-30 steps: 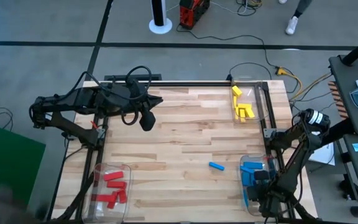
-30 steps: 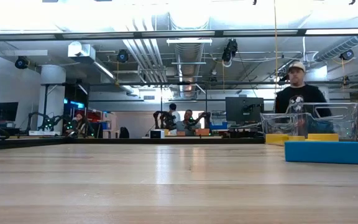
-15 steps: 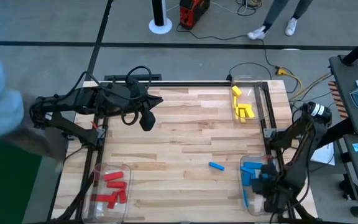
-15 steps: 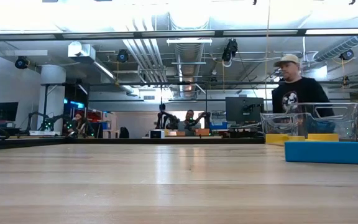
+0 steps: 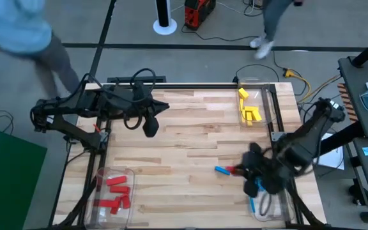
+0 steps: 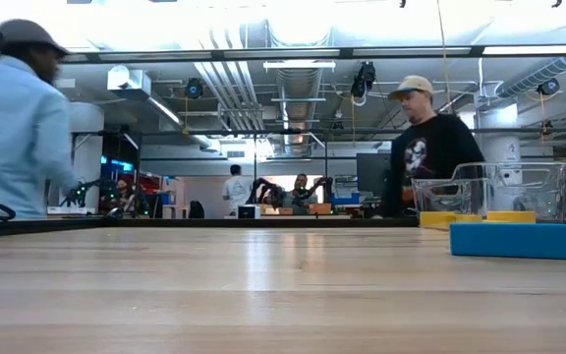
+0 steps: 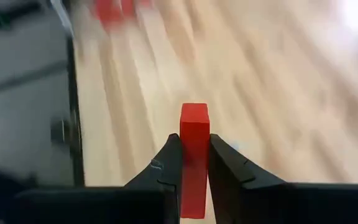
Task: Sort blocks
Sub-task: Put the red block into the bottom left transparent bin
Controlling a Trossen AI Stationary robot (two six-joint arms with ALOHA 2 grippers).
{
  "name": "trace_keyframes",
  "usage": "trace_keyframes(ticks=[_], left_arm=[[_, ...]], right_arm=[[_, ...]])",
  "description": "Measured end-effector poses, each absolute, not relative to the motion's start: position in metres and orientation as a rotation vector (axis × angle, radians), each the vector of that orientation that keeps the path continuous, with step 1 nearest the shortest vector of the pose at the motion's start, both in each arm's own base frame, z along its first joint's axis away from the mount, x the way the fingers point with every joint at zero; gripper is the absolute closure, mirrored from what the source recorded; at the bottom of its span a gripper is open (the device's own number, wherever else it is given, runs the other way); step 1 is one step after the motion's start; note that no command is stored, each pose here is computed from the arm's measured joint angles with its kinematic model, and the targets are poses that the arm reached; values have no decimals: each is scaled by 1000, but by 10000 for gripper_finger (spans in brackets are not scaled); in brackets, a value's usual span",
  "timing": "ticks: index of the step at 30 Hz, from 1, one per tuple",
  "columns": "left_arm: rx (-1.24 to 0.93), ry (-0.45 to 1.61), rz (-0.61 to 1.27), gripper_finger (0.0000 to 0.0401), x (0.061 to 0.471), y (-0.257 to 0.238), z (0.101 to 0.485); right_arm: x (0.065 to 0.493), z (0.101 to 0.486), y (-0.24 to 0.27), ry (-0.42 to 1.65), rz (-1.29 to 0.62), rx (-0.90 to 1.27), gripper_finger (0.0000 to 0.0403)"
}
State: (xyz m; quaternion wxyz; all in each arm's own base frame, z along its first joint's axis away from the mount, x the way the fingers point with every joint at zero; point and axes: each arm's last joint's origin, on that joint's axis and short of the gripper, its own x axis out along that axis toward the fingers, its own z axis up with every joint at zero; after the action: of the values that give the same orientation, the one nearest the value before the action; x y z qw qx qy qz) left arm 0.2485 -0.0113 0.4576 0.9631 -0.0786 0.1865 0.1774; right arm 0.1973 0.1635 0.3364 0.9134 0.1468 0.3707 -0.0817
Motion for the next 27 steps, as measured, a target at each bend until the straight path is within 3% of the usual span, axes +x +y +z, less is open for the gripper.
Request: trace_keyframes(ticks=[11,20,27], left_arm=[[-102,205,232,401,263,-40,446],[-36,-79,81,401,270,-70,424],[-90,-197,20,395,268,-74,407]], right_arm=[[274,381,115,253,-43,100,363],[295,414,105,-152,149,16,363],[297,429,103,-288,181,-28,363]])
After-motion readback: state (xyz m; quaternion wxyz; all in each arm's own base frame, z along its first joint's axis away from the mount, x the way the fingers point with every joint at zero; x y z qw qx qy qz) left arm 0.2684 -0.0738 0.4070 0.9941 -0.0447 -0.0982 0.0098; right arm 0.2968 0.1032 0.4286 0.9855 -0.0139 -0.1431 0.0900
